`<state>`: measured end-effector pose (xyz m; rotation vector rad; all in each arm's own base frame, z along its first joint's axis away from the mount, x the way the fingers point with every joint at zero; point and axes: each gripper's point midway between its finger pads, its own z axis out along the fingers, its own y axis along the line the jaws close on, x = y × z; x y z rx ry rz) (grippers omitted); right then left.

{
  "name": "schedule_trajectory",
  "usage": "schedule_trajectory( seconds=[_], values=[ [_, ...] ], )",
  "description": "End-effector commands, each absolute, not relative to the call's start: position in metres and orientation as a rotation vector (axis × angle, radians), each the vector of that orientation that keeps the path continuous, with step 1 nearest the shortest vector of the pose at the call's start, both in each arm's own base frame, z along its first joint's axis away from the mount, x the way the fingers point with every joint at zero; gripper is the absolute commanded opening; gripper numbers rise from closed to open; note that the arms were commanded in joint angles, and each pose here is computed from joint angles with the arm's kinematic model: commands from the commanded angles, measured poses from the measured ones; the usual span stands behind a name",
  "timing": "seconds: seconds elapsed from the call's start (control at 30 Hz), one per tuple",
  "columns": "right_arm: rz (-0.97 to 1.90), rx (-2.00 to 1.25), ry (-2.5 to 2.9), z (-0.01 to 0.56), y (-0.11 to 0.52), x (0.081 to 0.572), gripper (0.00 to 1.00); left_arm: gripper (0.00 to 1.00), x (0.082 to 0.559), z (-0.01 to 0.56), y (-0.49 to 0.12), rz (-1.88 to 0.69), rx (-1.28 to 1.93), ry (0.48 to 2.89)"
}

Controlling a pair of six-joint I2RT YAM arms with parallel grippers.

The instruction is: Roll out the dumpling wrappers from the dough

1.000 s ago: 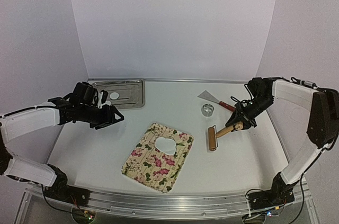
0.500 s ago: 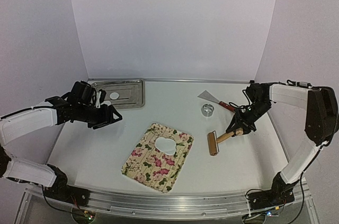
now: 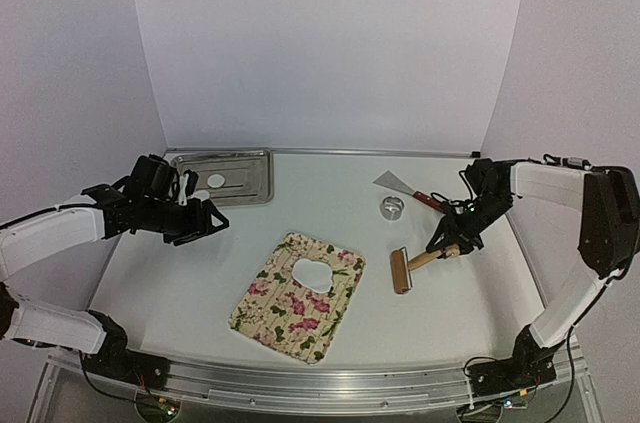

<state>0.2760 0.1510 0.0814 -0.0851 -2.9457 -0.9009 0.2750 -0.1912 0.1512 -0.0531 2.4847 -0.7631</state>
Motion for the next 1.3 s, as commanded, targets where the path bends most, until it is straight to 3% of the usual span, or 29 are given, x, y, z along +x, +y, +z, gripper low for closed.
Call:
schedule_trajectory(
  seconds=[0.0, 0.3, 0.47, 0.7, 0.87, 1.0, 1.27],
  values=[
    [-0.281, -0.004, -3.083, 0.010, 0.089, 0.284, 0.32, 0.97, 0.272, 0.148, -0.186, -0.749, -0.068, 2.488],
    [-0.259, -0.035, -3.053, -0.005, 0.088, 0.282, 0.44, 0.97, 0.270, 0.143, -0.183, -0.737, -0.070, 2.495],
    [-0.079, -0.131, -3.072, -0.008, 0.068, 0.283, 0.58, 0.97, 0.272, 0.139, -0.185, -0.730, -0.058, 2.513],
    [0.110, -0.221, -3.139, 0.007, 0.045, 0.285, 0.68, 0.97, 0.275, 0.136, -0.185, -0.708, -0.051, 2.518],
    [0.083, -0.248, -3.216, 0.031, 0.046, 0.296, 0.72, 0.97, 0.279, 0.139, -0.185, -0.703, -0.052, 2.507],
    [-0.124, -0.240, -3.313, 0.066, 0.067, 0.314, 0.73, 0.97, 0.283, 0.148, -0.185, -0.699, -0.053, 2.472],
    [-0.487, -0.305, -3.367, 0.116, 0.106, 0.346, 0.64, 0.97, 0.288, 0.161, -0.184, -0.710, -0.070, 2.418]
  ],
)
